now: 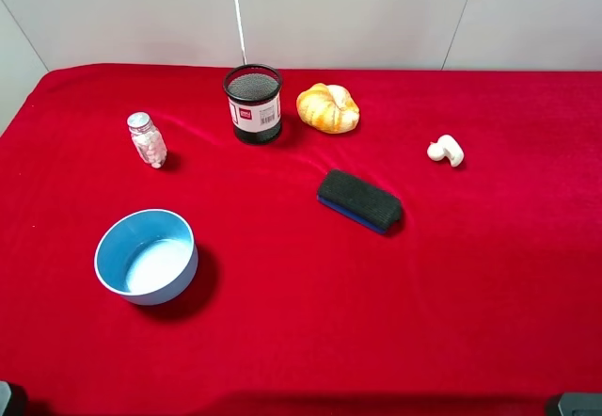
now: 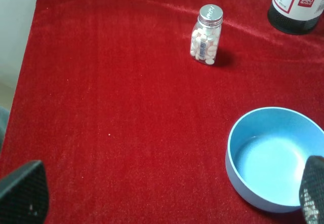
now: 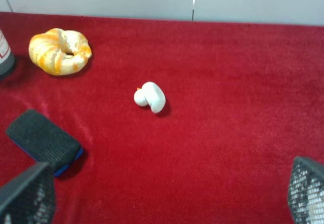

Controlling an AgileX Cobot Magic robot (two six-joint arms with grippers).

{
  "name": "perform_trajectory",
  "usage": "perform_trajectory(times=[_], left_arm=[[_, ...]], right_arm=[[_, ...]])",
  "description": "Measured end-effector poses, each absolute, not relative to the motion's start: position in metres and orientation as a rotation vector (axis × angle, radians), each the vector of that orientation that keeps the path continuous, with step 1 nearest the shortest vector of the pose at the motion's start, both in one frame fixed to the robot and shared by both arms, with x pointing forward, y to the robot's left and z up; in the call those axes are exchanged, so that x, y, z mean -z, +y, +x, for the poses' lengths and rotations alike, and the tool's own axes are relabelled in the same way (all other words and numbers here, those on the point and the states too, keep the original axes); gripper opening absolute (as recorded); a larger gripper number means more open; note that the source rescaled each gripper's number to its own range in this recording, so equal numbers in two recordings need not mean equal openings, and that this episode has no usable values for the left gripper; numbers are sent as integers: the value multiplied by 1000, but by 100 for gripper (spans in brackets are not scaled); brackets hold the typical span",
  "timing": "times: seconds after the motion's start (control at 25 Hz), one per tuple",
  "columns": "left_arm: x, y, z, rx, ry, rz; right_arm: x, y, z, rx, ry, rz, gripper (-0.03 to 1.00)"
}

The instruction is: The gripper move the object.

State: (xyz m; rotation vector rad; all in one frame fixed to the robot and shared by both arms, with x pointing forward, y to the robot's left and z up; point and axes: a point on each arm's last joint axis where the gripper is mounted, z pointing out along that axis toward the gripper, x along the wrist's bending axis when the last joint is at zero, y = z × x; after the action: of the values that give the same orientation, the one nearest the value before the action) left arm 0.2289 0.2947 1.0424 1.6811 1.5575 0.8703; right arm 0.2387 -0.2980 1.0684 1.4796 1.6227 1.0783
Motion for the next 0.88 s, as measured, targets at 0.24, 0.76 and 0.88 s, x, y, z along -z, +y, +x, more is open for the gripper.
perform_trajectory(times=[0.24,0.76,0.88], left_arm=[[-1042,295,229,-870,1558,1681],[-1042,295,229,-870,1558,1681],[-1042,295,229,-870,1558,1681]], right_arm=[[-1057,-299,234,-1049,1557,1504,100],[-1057,-294,235,-933,1525,1478,100],[-1057,-294,235,-934,1526,1477,100]])
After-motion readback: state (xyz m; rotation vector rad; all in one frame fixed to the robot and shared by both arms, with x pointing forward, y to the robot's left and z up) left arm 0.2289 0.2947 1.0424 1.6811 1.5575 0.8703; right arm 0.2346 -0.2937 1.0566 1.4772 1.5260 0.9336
